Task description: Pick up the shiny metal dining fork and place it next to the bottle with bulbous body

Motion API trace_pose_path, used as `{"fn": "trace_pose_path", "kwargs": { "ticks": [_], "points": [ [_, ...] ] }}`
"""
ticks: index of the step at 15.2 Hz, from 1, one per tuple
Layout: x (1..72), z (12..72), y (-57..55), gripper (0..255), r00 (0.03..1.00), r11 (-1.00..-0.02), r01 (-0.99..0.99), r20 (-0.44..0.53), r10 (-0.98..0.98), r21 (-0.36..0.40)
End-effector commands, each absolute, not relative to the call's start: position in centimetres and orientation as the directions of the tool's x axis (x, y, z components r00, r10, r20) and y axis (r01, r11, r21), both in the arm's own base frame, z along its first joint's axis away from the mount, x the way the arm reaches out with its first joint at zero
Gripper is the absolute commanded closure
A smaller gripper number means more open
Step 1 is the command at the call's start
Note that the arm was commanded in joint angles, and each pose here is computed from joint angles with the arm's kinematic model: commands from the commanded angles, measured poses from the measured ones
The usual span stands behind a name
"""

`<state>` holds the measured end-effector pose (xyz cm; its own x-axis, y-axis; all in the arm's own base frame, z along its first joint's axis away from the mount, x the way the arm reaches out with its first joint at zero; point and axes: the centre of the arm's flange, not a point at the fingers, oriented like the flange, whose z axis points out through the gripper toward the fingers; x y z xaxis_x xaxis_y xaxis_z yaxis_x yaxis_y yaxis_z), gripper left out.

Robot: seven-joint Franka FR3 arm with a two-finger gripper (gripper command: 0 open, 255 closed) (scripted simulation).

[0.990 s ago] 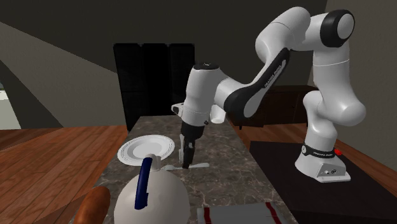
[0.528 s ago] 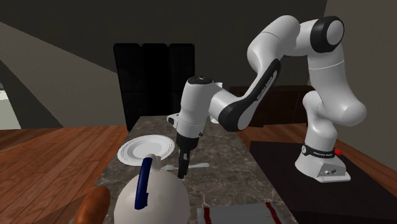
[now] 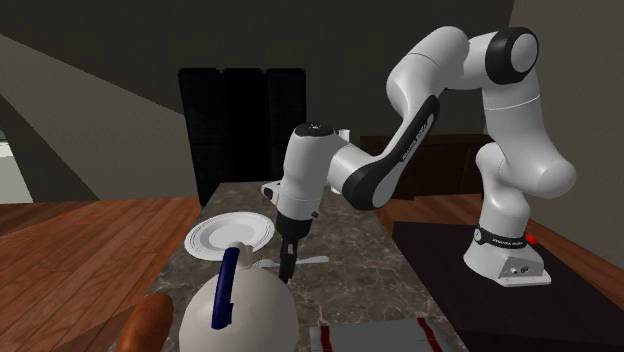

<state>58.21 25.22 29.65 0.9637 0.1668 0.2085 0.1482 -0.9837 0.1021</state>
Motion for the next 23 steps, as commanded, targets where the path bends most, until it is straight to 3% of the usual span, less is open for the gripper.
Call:
{"fn": "trace_pose_path", "kwargs": {
  "ticks": [1, 2, 11, 23],
  "points": [
    [58.2, 29.3, 24.9, 0, 0.966, -0.984, 0.145, 0.203, 0.163, 0.105],
    [58.3, 29.4, 24.9, 255, 0.966, -0.984, 0.145, 0.203, 0.163, 0.105],
    [58.2, 29.3, 24.9, 255, 0.966, -0.984, 0.145, 0.203, 0.163, 0.105],
    [58.2, 35.7, 24.9, 255, 0.966, -0.984, 0.145, 0.203, 0.163, 0.105]
  ]
}}
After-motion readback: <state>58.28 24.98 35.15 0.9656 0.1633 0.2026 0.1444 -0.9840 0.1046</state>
